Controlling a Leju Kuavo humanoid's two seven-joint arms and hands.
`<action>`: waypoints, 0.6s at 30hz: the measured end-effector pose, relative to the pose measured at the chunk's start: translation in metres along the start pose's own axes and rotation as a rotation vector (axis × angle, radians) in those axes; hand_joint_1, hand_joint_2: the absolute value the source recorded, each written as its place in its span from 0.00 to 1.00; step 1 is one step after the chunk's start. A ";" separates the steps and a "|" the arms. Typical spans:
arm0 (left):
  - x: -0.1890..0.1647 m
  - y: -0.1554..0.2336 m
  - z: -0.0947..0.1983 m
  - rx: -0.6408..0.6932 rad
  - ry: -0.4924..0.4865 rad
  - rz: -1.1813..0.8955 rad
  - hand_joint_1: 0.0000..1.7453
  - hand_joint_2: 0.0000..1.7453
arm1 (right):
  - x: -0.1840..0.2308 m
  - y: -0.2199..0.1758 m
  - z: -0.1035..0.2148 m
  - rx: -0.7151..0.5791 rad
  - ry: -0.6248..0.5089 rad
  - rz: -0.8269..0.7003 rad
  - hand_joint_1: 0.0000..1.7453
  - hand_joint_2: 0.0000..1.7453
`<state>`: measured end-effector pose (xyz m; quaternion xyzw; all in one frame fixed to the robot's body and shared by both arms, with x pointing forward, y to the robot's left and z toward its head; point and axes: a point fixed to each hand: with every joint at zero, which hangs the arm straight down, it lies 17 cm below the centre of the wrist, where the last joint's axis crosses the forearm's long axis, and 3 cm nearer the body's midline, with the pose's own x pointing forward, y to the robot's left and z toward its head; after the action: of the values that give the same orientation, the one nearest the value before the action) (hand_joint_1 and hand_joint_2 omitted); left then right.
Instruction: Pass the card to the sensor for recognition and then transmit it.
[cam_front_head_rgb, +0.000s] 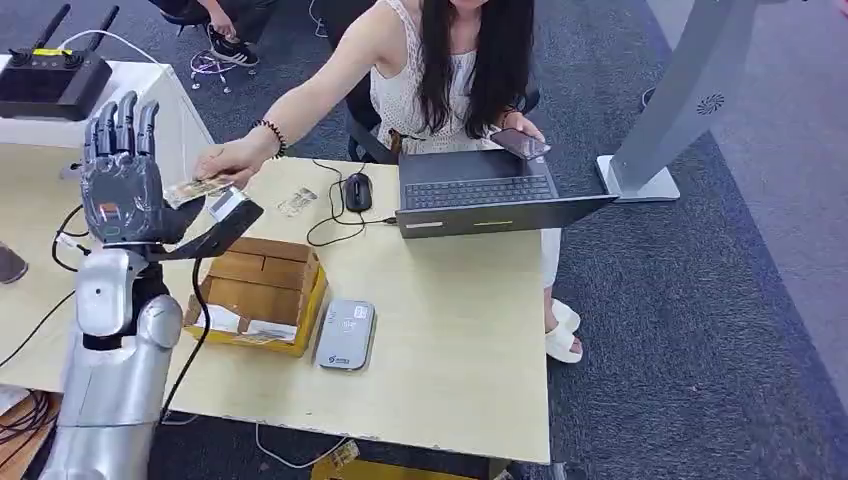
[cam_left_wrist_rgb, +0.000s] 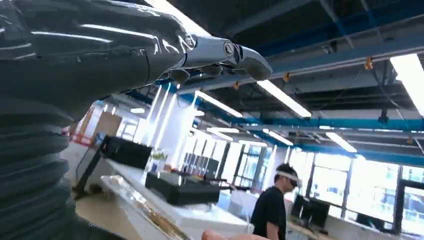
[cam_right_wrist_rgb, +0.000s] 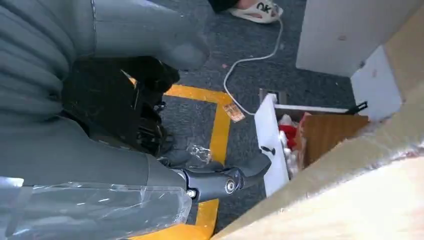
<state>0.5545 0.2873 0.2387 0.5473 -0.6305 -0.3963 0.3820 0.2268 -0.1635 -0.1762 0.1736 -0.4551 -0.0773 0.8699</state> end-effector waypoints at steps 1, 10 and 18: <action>-0.001 0.002 -0.002 0.008 -0.002 -0.026 0.00 1.00 | 0.000 0.000 0.000 0.000 0.002 0.005 0.00 1.00; -0.008 -0.003 -0.004 0.003 -0.006 -0.071 1.00 1.00 | -0.003 0.004 -0.001 0.006 0.012 0.001 0.00 1.00; -0.012 -0.012 -0.002 -0.022 -0.003 -0.076 1.00 1.00 | -0.004 0.007 -0.001 0.012 0.016 0.000 0.00 1.00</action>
<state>0.5620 0.2981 0.2276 0.5661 -0.6054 -0.4183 0.3716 0.2248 -0.1561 -0.1772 0.1792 -0.4487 -0.0731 0.8725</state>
